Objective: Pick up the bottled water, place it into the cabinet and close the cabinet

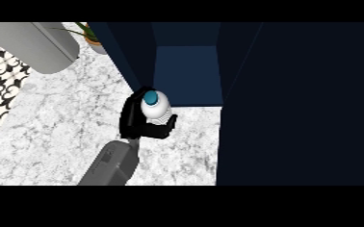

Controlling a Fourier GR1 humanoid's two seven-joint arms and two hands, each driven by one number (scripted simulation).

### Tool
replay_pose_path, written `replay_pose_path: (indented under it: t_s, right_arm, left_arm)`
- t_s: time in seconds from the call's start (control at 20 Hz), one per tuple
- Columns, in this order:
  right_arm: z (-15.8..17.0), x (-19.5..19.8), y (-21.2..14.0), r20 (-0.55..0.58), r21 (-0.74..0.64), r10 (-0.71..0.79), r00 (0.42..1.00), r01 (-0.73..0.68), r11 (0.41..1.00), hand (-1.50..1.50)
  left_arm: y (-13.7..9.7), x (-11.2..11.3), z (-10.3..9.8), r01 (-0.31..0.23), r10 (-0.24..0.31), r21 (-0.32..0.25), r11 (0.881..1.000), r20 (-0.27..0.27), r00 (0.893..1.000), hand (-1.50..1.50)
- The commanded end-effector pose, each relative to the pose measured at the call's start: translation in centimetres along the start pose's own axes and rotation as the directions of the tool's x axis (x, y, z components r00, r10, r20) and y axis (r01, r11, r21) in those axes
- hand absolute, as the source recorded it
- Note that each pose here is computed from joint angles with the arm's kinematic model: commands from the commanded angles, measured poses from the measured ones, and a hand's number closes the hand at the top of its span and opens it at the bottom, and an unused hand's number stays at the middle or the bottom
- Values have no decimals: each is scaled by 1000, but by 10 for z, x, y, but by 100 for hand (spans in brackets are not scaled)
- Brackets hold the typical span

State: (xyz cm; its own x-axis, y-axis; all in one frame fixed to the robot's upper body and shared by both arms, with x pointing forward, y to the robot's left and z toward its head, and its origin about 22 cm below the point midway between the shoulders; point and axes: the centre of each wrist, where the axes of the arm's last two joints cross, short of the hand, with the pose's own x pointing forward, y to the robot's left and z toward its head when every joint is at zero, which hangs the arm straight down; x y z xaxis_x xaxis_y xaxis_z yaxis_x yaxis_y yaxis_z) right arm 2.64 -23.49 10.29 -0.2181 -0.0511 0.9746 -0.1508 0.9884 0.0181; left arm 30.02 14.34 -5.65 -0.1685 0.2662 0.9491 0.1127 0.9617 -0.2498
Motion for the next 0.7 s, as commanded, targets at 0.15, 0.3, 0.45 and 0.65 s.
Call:
replay_pose_path:
  t_s: [0.15, 0.3, 0.45, 0.65]
  right_arm:
    - [-6, 4, 2, 54, -33, -26, 998, 27, 999, -150]
    - [-13, 8, -7, 72, -25, -30, 997, 32, 999, -150]
    - [-12, 21, 1, 68, -24, -12, 998, 13, 1000, -150]
    - [-7, 11, -6, 47, -4, -25, 999, 25, 1000, -150]
  left_arm:
    - [-58, 42, -50, 76, -76, -2, 997, 12, 997, 150]
    - [-83, 56, -71, 112, -112, -7, 994, 5, 994, 150]
    - [-100, 58, -74, 193, -193, -5, 981, -1, 981, 150]
    - [-101, 60, -101, 223, -218, 81, 971, -66, 974, 150]
